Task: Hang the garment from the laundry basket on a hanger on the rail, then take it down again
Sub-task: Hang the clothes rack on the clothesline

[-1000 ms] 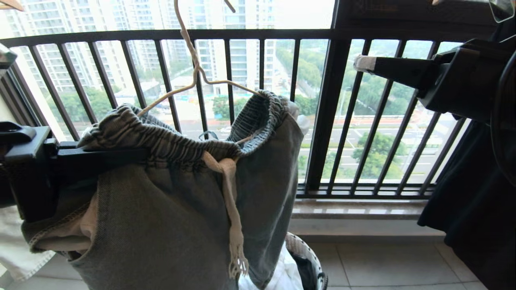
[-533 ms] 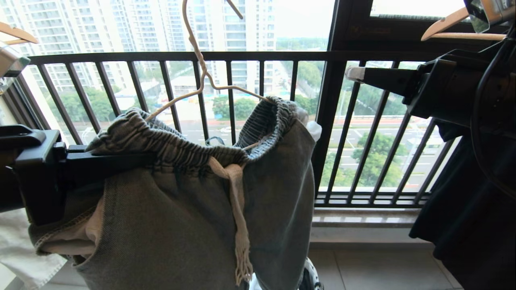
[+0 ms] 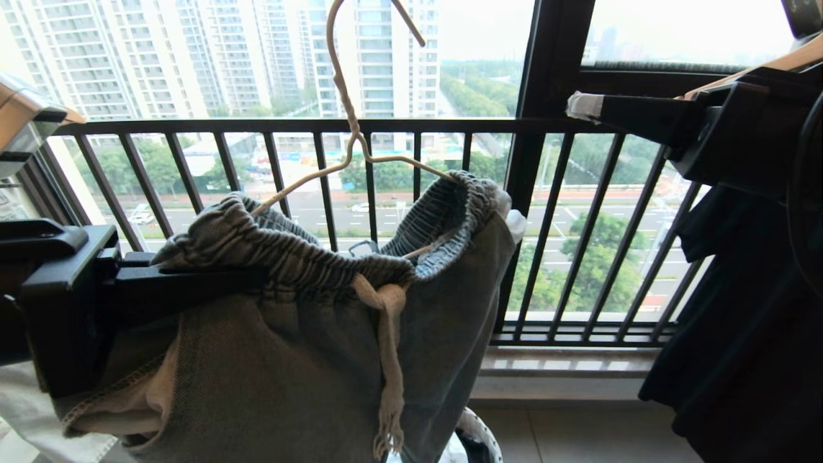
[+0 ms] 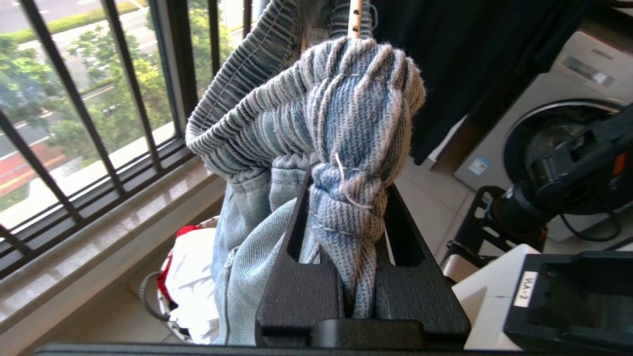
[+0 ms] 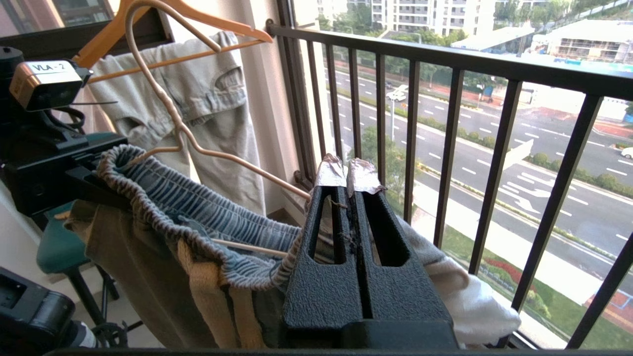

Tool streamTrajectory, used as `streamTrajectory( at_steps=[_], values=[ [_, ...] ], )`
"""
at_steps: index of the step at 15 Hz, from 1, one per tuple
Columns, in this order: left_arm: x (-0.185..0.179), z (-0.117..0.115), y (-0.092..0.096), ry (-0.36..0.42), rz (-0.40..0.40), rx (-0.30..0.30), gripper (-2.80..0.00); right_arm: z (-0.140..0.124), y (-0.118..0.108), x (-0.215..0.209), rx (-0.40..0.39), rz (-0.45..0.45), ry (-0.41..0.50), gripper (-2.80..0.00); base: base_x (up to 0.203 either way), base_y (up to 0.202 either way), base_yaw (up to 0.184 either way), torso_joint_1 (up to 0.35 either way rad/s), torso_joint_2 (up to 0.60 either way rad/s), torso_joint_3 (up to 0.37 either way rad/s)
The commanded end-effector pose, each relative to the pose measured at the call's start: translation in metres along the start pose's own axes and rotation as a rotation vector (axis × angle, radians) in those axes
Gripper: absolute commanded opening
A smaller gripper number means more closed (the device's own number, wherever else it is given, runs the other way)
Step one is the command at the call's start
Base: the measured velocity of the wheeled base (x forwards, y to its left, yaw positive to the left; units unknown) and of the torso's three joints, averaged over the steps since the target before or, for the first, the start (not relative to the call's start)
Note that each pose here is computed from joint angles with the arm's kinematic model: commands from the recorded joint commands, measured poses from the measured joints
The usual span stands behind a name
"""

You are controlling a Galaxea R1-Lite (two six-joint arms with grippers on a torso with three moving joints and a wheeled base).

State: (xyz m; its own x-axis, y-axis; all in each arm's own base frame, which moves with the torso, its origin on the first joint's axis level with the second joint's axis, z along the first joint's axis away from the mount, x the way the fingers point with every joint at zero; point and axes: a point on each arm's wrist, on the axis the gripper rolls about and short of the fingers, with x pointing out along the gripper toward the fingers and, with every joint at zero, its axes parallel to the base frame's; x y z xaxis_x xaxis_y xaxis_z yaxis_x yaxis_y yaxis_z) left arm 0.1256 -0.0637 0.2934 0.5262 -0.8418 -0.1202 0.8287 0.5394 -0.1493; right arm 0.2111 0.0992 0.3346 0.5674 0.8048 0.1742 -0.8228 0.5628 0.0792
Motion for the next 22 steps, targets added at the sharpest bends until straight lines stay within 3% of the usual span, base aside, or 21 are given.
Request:
streamTrajectory(
  at_steps=[1,9,22],
  values=[
    [0.001,-0.004,-0.01,0.011,-0.069,-0.016,-2.8,0.009,0.011,-0.013,-0.019,0.016,-0.031,-2.8,0.0,0.0,0.0,0.251,-0.58,-0.313],
    [0.006,-0.013,-0.018,0.041,-0.141,-0.024,-2.8,0.013,0.027,-0.025,-0.024,0.078,-0.038,-2.8,0.0,0.0,0.0,0.237,-0.52,-0.283],
    [0.005,-0.013,-0.021,0.038,-0.155,-0.016,-2.8,0.014,0.031,-0.031,-0.032,0.094,-0.05,-2.8,0.0,0.0,0.0,0.146,-0.31,-0.161]
  ],
)
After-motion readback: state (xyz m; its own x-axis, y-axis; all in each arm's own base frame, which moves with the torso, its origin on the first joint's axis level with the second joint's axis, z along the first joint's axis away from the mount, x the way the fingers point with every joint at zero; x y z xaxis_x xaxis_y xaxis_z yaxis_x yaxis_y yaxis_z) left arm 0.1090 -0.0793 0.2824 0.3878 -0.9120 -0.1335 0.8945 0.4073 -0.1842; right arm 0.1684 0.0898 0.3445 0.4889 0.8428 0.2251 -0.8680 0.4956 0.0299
